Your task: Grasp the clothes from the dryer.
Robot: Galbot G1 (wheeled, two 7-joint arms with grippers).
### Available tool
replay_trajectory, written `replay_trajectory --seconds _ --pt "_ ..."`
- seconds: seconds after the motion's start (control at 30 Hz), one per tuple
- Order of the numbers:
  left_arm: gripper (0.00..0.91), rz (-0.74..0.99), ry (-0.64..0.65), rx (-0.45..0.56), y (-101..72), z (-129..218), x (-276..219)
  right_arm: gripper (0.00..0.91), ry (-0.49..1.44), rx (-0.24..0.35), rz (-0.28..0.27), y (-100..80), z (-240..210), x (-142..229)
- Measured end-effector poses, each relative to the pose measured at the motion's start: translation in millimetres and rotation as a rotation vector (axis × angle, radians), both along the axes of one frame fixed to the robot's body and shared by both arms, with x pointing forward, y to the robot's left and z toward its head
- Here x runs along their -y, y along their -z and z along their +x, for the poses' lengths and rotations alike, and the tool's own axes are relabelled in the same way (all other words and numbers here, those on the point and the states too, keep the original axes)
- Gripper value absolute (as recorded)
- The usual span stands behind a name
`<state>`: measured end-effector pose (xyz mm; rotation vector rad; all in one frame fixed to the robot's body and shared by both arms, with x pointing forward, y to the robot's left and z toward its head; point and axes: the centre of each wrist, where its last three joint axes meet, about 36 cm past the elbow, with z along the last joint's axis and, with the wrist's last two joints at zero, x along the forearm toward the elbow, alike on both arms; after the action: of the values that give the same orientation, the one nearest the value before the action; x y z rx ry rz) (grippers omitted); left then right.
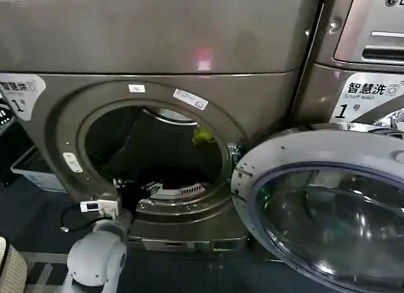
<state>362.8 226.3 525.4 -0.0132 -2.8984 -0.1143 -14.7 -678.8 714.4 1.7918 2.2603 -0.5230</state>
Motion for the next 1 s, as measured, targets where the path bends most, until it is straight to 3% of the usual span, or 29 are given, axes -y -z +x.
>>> replay_trajectory --seconds 0.63,1.0 --pt "0.907 -0.025 0.024 -0.001 0.0 3 0 0.907 0.001 0.002 -0.008 4.3 -1 0" --pt "0.907 0.009 0.017 0.009 0.3 21 0 0.907 -0.001 -0.019 -0.010 12.1 2 -1"
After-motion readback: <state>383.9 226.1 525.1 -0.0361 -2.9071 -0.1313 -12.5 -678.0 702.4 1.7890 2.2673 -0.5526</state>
